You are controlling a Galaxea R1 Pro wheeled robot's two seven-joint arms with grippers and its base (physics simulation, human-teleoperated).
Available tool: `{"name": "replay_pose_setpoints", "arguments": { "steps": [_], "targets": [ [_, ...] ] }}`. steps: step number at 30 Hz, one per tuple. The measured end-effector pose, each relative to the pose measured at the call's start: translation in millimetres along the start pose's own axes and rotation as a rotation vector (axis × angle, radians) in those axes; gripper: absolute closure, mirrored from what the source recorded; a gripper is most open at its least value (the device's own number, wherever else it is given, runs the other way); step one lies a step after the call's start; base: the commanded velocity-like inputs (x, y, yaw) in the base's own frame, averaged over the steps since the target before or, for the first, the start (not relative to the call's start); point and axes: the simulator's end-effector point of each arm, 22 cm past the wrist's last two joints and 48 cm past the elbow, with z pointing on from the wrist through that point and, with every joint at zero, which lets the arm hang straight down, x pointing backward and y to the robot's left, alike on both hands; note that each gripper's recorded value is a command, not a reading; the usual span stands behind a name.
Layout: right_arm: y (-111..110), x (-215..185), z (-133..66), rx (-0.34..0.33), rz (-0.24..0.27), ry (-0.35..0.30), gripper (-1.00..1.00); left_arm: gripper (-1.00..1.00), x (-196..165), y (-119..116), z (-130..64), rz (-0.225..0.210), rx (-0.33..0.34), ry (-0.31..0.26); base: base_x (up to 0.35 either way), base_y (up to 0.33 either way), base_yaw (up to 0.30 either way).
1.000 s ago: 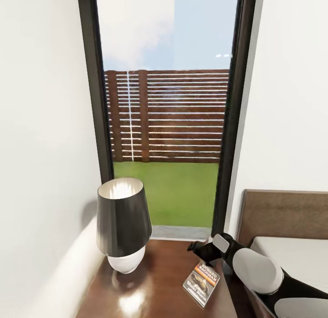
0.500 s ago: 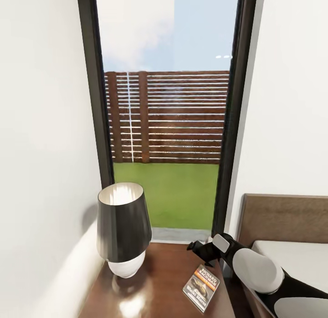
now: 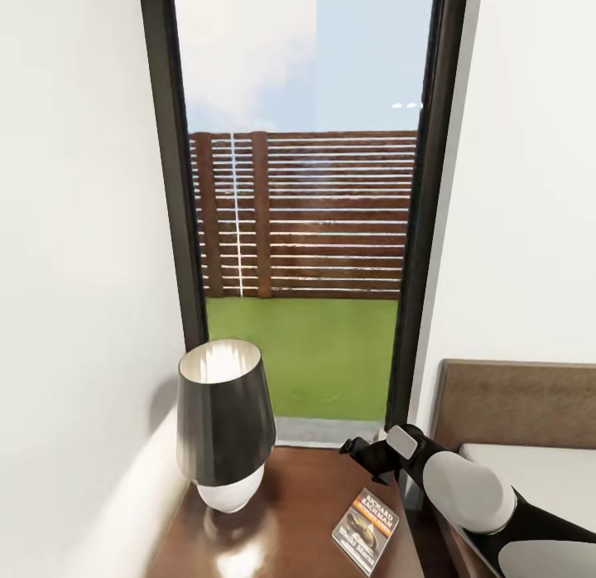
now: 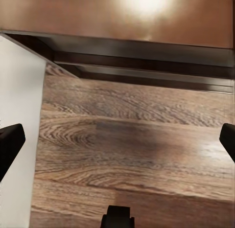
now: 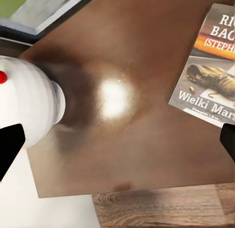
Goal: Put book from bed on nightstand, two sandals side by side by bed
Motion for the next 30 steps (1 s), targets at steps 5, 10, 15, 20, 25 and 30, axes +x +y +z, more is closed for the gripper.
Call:
{"name": "replay_pose_setpoints", "arguments": {
  "steps": [5,10,15,20,25,30],
  "targets": [
    [5,-6,-6.8,0.000,0.000,-0.012,-1.00,-1.00,-5,1,-8.1,-0.001,0.000,-0.001,0.000,0.000,0.000],
    [10,-12,-13.8,0.001,-0.001,-0.026,-1.00,-1.00,-10,2,-16.0,-0.001,-0.001,-0.002,0.000,0.000,0.000],
    [14,-17,-20.7,0.002,-0.001,-0.034,-1.00,-1.00,-15,3,-23.9,-0.002,-0.001,-0.006,0.000,0.000,0.000],
    [18,-21,-27.7,0.004,-0.003,-0.038,-1.00,-1.00,-20,4,-31.8,-0.003,-0.001,-0.009,0.000,0.000,0.000],
    [21,-24,-34.4,0.011,-0.008,-0.039,-1.00,-1.00,-24,4,-39.6,-0.003,0.000,-0.010,0.000,0.000,0.000],
    [23,-27,-40.7,0.016,-0.015,-0.046,-1.00,-1.00,-28,5,-47.4,-0.003,0.000,-0.010,0.000,0.000,0.000]
  ]
}}
